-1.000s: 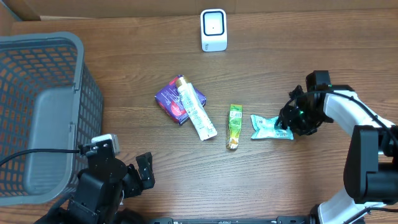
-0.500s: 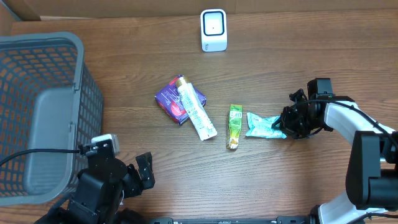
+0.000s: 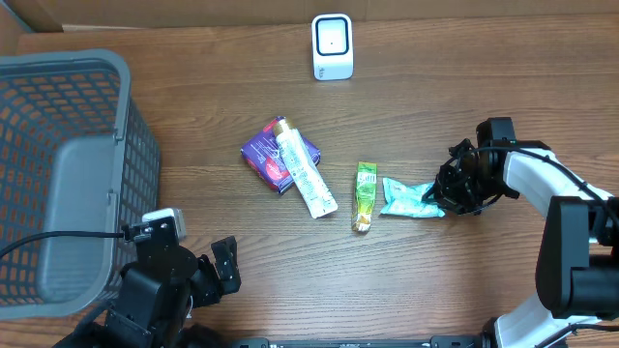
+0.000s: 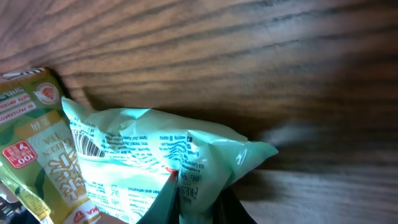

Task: Scan the item barcode
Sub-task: 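Carry the mint packet up to the white scanner with the right gripper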

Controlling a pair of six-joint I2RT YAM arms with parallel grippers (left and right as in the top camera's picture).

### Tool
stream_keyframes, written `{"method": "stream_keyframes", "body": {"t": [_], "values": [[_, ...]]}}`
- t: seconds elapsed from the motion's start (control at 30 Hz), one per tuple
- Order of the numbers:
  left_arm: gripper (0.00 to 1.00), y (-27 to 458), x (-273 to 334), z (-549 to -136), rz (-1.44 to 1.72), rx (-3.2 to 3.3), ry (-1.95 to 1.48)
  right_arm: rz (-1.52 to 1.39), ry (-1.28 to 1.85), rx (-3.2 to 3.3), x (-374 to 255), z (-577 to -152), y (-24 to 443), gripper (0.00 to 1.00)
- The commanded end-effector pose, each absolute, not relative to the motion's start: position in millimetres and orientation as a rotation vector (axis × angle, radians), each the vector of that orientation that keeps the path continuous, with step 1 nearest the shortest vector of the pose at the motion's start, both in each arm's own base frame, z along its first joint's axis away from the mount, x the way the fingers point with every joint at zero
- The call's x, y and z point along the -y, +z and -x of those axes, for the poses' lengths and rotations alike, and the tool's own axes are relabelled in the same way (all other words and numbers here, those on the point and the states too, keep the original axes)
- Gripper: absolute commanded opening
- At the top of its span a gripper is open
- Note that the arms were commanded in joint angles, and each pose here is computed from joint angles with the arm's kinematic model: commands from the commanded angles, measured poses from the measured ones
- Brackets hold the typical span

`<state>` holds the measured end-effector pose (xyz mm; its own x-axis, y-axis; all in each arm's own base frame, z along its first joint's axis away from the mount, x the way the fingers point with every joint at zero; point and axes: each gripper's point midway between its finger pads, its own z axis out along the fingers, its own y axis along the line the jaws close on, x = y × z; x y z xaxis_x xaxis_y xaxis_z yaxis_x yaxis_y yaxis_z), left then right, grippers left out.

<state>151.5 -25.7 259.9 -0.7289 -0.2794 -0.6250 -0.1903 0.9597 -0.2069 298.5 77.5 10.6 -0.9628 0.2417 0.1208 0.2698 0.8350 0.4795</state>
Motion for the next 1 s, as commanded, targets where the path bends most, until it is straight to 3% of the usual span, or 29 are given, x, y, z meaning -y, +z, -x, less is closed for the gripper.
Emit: {"method": "stream_keyframes", "body": {"t": [0.0, 0.67, 0.97], "values": [[0.99, 258, 25, -152, 0.348, -2.406, -0.167, 0.392, -0.762, 2.999, -74, -314, 21, 0.04], [1.0, 258, 25, -152, 0.348, -2.406, -0.167, 0.195, -0.809, 3.441, -64, -336, 185, 0.04], [1.0, 258, 25, -152, 0.348, -2.406, -0.167, -0.208, -1.083, 3.622, -90, -321, 260, 0.04]]}}
